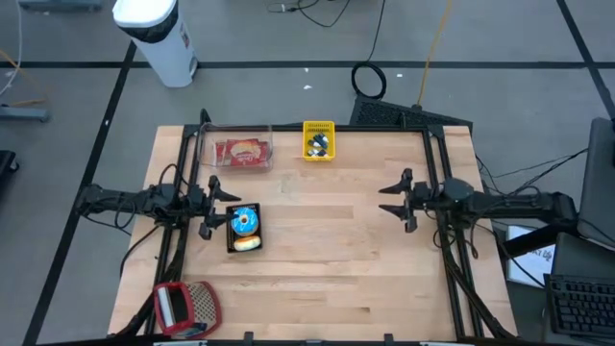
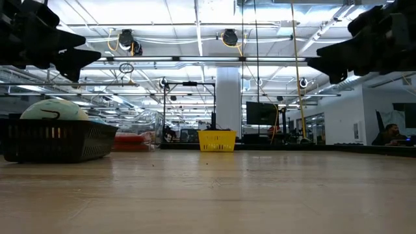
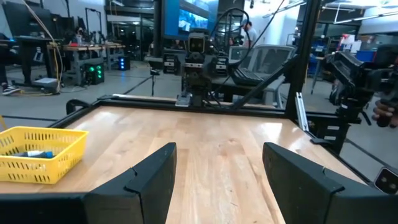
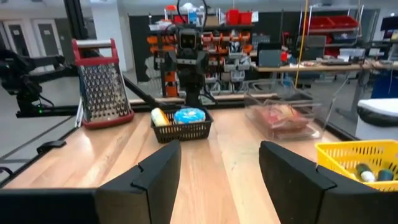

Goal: Pick & Place Food Item
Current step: Return to Home Position

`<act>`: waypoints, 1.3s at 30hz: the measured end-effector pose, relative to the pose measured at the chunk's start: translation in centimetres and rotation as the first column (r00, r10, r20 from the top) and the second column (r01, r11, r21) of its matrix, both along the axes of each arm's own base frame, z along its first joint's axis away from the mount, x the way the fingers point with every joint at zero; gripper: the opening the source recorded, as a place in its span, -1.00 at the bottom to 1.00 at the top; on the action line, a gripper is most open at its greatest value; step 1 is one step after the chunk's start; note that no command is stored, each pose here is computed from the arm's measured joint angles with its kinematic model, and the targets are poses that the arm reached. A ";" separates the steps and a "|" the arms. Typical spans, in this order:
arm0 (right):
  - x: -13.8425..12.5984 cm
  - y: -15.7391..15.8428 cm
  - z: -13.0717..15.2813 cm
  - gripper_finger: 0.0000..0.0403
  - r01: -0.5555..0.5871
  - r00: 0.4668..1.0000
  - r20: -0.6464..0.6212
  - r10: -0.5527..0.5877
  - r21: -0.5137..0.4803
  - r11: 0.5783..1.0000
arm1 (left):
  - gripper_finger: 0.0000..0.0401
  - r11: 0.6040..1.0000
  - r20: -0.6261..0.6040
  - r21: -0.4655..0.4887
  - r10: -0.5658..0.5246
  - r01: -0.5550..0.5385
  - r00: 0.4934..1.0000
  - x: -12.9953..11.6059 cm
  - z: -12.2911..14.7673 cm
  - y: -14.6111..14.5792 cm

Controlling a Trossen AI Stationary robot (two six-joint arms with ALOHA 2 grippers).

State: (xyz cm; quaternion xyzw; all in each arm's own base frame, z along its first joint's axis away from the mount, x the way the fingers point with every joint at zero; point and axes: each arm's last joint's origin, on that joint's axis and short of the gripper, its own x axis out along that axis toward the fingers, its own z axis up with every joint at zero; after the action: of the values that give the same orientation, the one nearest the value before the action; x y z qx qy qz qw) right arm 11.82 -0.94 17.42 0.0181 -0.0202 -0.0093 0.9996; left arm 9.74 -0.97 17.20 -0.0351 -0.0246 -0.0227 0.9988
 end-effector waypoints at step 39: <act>-1.7 0.2 1.1 0.03 0.001 0.992 0.126 0.002 -0.019 1.000 | 0.20 1.000 -0.001 -0.021 -0.001 0.001 1.000 0.0 0.0 0.0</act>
State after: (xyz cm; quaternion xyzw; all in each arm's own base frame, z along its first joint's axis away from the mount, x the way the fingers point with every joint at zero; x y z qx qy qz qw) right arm 10.14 -0.77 18.50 0.0092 -0.0835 -0.0077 0.9964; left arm 9.73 -0.97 17.24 -0.0457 -0.0244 -0.0230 0.9984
